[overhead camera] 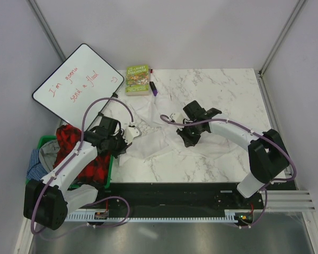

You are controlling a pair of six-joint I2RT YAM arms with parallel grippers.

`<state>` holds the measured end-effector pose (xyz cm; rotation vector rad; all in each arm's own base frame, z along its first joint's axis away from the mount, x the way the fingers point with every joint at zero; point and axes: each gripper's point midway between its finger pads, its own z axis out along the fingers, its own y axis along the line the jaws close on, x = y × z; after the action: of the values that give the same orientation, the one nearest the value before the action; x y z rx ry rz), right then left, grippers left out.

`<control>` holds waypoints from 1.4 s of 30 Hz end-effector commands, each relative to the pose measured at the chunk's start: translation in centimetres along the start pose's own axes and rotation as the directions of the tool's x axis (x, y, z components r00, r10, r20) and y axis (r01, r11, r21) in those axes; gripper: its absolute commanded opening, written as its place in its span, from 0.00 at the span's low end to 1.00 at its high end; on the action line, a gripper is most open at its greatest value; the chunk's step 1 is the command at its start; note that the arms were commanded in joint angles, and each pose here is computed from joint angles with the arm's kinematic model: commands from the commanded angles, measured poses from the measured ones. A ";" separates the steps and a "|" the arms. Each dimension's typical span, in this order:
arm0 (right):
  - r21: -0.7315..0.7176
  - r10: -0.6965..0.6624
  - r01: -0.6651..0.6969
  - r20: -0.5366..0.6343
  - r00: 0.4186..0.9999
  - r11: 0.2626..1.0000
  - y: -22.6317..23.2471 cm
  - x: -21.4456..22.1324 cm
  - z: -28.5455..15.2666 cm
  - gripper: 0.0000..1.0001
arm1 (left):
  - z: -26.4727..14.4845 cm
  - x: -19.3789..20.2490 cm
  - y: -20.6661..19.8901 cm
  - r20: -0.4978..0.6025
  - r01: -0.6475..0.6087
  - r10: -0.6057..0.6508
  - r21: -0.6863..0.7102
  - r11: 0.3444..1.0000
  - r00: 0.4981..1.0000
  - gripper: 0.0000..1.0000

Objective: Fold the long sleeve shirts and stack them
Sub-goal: Flatten the shirt out

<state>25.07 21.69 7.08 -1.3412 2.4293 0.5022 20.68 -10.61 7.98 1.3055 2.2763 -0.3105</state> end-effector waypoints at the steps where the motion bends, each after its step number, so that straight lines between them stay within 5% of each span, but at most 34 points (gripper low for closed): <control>1: 0.007 -0.018 0.018 0.115 0.993 1.000 0.4 -3.8 -4.2 0.00 | 0.4 0.0 1.1 0.004 0.004 -0.004 -0.054 0.999 1.000 0.02; 7: 0.048 0.097 -0.128 0.411 0.906 0.991 -5.1 -8.7 -16.2 0.00 | 1.1 2.1 1.7 -0.046 -0.062 0.058 -0.089 0.994 0.997 0.02; 10: 0.100 0.125 -0.189 0.451 0.884 0.977 -8.0 -8.0 -19.2 0.00 | 1.9 4.0 2.0 -0.099 -0.080 0.070 -0.103 0.991 0.993 0.02; 20: 0.137 0.306 -0.459 0.576 0.758 0.878 -17.7 -2.0 -25.3 0.00 | 2.9 4.2 4.1 -0.123 -0.084 0.064 -0.165 0.983 0.990 0.02; 26: 0.103 0.369 -0.525 0.600 0.710 0.845 -20.1 -0.6 -26.0 0.00 | 3.1 0.5 8.0 -0.076 -0.007 -0.014 -0.266 0.964 0.997 0.02; 35: 0.094 0.333 -0.551 0.708 0.623 0.829 -22.5 -2.5 -31.8 0.00 | -0.6 -2.6 16.3 0.017 0.130 -0.143 -0.536 0.834 0.990 0.02; 42: 0.131 0.281 -0.544 0.744 0.607 0.829 -21.8 -3.8 -34.6 0.00 | -2.4 -3.5 12.9 0.090 0.098 -0.067 -0.412 0.906 0.994 0.02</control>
<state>42.08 -2.42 32.14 -0.2607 2.0979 0.5550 33.76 -3.97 9.41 0.9430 2.2668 0.2341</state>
